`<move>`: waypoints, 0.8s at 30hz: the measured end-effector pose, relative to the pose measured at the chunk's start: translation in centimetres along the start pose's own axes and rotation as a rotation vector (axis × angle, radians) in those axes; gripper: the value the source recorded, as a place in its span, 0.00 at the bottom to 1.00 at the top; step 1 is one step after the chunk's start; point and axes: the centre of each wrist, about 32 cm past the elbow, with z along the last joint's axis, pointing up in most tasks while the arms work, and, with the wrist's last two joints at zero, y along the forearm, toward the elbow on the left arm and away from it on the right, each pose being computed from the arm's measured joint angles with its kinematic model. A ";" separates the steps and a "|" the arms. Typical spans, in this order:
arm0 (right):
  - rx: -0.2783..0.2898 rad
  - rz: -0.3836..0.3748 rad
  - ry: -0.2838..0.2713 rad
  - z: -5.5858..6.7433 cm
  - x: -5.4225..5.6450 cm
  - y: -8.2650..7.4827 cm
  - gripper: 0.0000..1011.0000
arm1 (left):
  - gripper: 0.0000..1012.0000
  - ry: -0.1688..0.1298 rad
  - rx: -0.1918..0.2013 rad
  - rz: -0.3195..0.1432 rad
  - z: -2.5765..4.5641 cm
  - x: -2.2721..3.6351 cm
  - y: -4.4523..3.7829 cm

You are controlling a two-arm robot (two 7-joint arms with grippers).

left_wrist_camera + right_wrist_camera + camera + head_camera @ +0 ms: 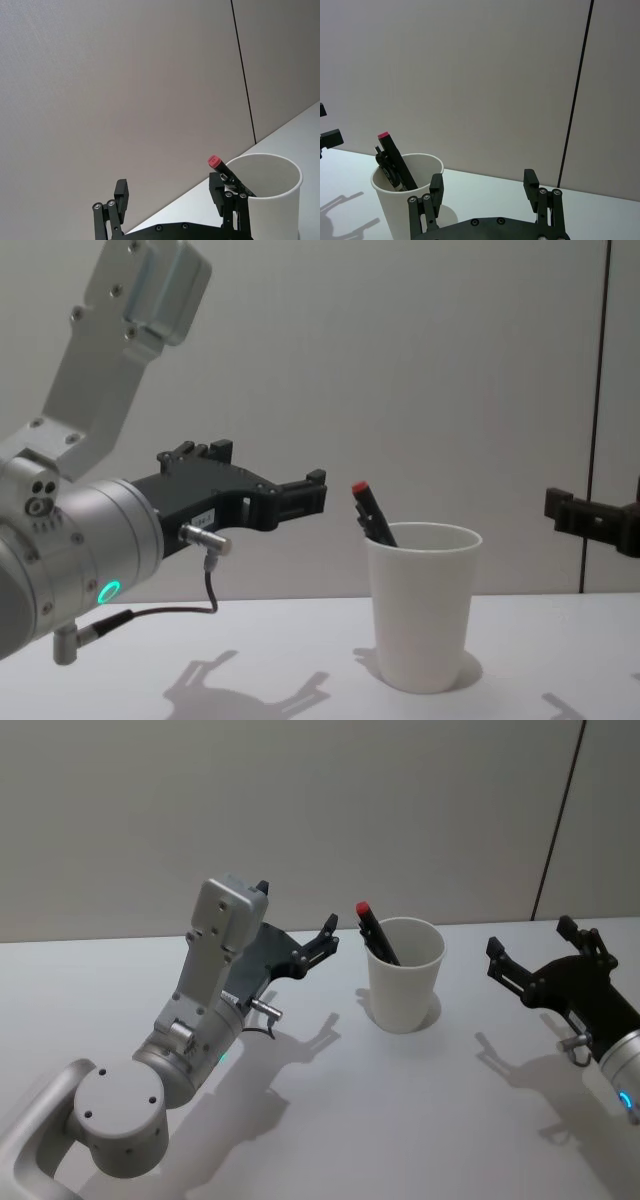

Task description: Place the pen into the pen holder.

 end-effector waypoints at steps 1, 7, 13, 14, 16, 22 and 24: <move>0.000 0.000 0.000 0.0 0.0 0.0 0.99 | 0.99 0.000 0.000 0.000 0.00 0.00 0.00; 0.000 0.000 0.000 0.0 0.0 0.0 0.99 | 0.99 0.000 0.000 0.001 -0.01 0.01 0.01; 0.000 0.000 0.000 0.0 0.0 0.0 0.99 | 0.99 0.000 0.001 0.001 -0.01 0.02 0.02; 0.000 0.000 0.000 0.0 0.0 0.0 0.99 | 0.99 0.000 0.001 0.001 -0.01 0.02 0.02; 0.000 0.000 0.000 0.0 0.0 0.0 0.99 | 0.99 0.000 0.001 0.001 0.00 0.02 0.02; 0.000 0.000 0.000 0.0 0.0 0.0 0.99 | 0.99 0.000 0.001 0.001 0.01 0.02 0.02; 0.000 0.000 0.000 0.0 0.0 0.0 0.99 | 0.99 0.000 0.001 0.001 0.01 0.02 0.02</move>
